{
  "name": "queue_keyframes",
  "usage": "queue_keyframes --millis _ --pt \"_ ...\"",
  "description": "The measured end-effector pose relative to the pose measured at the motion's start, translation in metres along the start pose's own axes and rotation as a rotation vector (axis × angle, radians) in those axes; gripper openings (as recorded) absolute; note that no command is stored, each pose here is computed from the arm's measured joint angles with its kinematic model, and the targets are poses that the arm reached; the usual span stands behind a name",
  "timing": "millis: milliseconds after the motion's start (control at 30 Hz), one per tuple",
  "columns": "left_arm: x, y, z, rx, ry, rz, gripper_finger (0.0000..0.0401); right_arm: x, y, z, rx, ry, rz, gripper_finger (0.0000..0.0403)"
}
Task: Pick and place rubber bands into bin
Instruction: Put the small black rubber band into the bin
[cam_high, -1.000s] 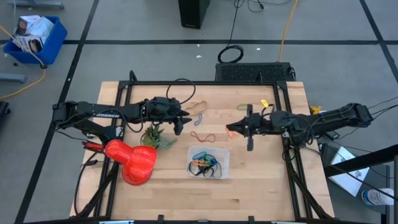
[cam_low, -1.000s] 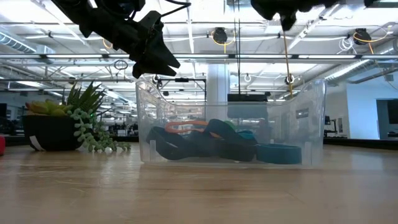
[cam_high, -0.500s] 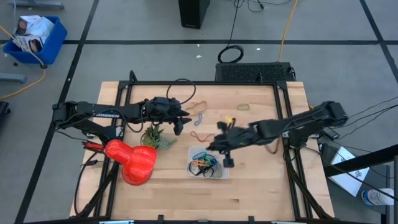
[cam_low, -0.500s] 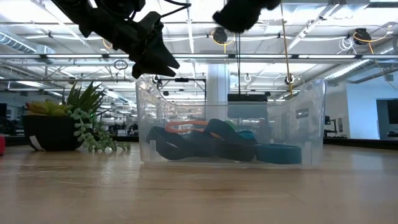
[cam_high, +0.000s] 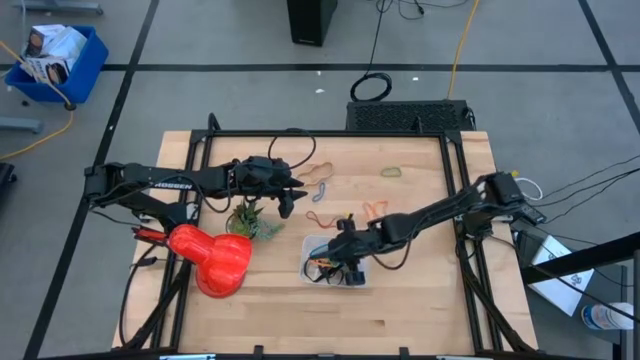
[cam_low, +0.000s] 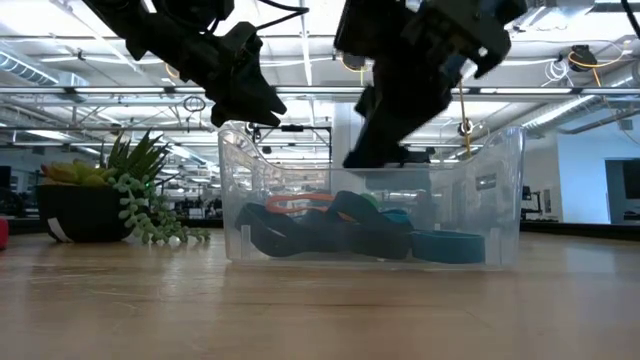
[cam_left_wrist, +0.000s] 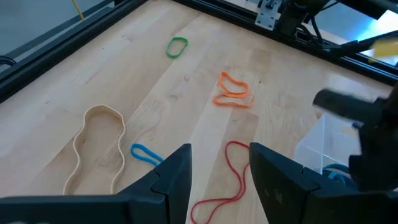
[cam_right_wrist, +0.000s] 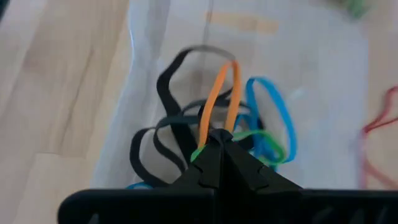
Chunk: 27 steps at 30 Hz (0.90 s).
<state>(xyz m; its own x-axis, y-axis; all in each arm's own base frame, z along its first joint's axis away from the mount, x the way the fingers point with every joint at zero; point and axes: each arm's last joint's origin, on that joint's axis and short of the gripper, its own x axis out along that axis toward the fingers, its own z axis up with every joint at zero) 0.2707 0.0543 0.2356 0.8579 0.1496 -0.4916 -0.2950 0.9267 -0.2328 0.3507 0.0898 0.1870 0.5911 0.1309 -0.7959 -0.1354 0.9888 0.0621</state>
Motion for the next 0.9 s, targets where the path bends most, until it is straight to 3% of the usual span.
queue_keyframes --millis 333,900 --pt "0.000 0.000 0.000 0.000 0.003 0.001 0.0168 0.021 -0.001 -0.010 0.022 0.067 -0.002 0.0004" --pt "0.000 0.000 0.000 -0.003 0.003 0.001 0.0168 0.019 0.000 -0.007 0.054 0.039 0.016 0.0077"
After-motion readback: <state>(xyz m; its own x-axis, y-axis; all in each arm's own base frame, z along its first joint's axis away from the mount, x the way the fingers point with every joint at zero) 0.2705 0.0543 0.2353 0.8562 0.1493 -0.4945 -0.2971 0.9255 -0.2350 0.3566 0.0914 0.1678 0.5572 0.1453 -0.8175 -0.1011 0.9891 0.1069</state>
